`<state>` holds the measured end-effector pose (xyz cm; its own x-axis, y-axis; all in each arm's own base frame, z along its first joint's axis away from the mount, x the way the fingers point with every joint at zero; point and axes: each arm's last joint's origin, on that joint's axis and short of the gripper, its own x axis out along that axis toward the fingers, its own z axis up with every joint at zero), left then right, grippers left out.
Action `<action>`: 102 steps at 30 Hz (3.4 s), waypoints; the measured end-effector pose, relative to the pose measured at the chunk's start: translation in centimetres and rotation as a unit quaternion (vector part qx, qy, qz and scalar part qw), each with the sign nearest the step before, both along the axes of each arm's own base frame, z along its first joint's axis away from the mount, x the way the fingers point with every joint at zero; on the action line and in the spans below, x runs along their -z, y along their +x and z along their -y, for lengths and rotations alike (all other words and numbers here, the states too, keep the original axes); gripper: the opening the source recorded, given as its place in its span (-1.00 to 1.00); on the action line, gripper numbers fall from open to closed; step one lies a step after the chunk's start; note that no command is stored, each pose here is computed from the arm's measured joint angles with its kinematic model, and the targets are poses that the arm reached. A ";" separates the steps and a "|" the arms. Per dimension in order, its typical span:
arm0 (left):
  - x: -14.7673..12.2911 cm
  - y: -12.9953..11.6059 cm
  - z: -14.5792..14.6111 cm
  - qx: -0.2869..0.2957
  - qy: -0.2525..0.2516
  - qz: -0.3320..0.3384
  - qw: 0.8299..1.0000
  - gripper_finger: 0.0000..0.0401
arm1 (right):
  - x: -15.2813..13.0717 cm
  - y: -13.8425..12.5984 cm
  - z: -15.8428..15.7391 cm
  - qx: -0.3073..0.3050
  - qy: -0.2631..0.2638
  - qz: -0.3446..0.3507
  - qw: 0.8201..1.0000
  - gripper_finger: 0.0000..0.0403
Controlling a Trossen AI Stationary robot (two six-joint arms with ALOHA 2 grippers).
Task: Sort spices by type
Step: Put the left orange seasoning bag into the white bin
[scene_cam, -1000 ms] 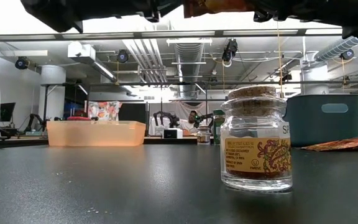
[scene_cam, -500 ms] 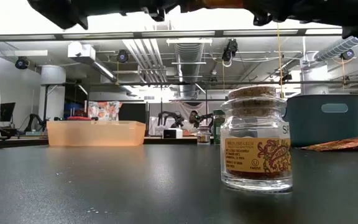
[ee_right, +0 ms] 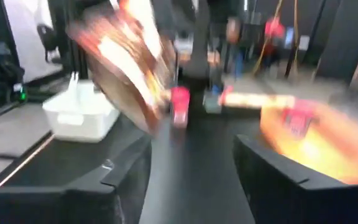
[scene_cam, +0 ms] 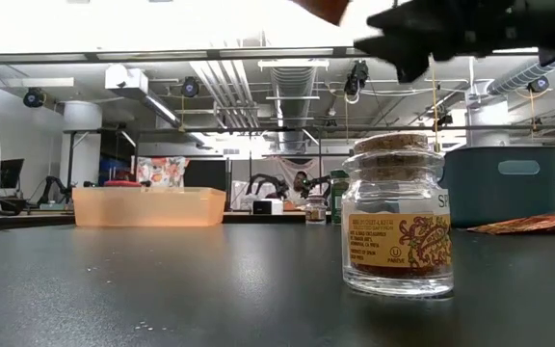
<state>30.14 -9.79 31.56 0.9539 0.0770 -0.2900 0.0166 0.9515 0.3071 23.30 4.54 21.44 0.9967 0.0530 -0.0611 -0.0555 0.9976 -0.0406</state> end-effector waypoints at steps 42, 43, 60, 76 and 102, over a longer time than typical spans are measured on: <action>-4.0 -10.4 19.1 -0.163 -0.253 -0.528 0.794 -1.00 | 1.4 -0.4 -0.7 -0.020 0.100 -0.129 0.986 0.15; -3.5 -10.6 18.9 -0.168 -0.246 -0.541 0.786 -1.00 | 1.4 -0.4 -0.7 -0.020 0.099 -0.127 0.987 0.15; 4.4 -13.2 16.6 -0.232 -0.121 -0.623 0.737 -1.00 | 1.3 -0.3 -0.7 -0.021 0.095 -0.123 0.988 0.15; 6.2 -13.4 18.1 -0.197 -0.149 -0.580 0.777 -1.00 | 1.2 -0.3 -0.7 -0.023 0.086 -0.119 0.989 0.19; 6.3 -13.2 18.1 -0.197 -0.144 -0.561 0.791 -0.89 | 1.2 -0.3 -0.7 -0.024 0.085 -0.119 0.989 0.30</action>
<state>16.92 -27.84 25.25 0.0014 0.0809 -0.9967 -0.1904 0.9785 0.0791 22.98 5.23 20.20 0.9514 0.1287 -0.2799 -0.0901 0.9851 0.1467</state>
